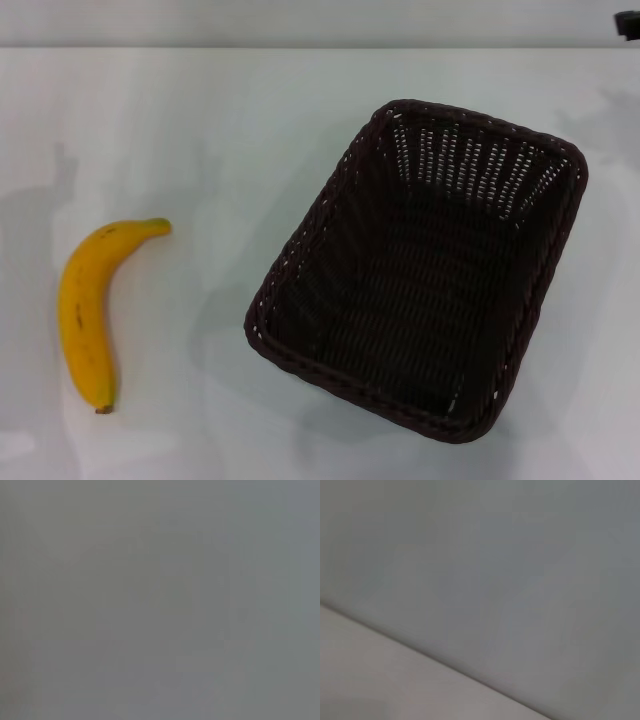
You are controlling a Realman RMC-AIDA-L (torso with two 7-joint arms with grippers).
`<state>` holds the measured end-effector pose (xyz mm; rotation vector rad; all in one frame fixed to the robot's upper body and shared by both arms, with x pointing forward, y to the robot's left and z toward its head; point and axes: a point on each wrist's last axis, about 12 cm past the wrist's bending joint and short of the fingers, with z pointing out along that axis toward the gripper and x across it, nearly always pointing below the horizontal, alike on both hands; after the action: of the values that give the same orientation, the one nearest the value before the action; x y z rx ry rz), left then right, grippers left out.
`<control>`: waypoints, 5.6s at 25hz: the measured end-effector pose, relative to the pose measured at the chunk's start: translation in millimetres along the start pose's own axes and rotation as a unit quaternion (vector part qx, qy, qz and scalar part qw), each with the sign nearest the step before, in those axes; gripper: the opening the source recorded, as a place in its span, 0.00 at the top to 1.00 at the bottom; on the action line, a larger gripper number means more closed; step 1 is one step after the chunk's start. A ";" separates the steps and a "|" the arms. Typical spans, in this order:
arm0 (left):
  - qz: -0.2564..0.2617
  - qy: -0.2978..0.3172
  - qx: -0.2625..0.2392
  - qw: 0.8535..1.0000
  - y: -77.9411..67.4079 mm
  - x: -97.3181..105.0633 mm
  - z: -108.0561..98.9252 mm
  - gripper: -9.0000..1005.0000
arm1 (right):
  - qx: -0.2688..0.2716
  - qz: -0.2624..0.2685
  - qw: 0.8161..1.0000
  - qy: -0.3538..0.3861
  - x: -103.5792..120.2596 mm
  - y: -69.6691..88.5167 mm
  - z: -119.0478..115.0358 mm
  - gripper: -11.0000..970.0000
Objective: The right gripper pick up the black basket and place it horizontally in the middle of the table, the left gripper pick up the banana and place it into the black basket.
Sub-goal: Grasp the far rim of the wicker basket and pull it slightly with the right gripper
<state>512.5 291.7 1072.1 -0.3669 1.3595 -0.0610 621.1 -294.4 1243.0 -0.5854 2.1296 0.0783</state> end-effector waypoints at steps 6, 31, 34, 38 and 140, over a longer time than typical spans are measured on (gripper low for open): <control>-0.005 0.003 0.001 1.000 0.3 0.9 -2.3 0.12 | -0.027 -0.020 0.999 0.007 -12.2 11.1 2.0 0.19; -0.004 0.003 0.007 1.000 -1.1 1.9 -3.1 0.12 | -0.131 -0.108 0.980 0.107 -25.8 77.0 49.4 0.11; -0.004 0.004 0.007 1.000 -0.8 2.0 -3.3 0.12 | -0.135 -0.107 0.979 0.106 -25.1 78.7 50.8 0.11; -0.004 0.004 0.007 1.000 -0.7 2.0 -3.4 0.12 | -0.147 -0.098 0.978 0.110 -21.0 80.8 53.5 0.11; -0.001 0.015 0.026 1.000 -1.6 8.8 -2.7 0.12 | -0.155 -0.205 0.953 0.157 -7.3 93.8 90.9 0.59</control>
<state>512.1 287.4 1063.9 -0.3238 1.3847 -0.1031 652.6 -184.2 1179.9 -1.2902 2.2672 0.0922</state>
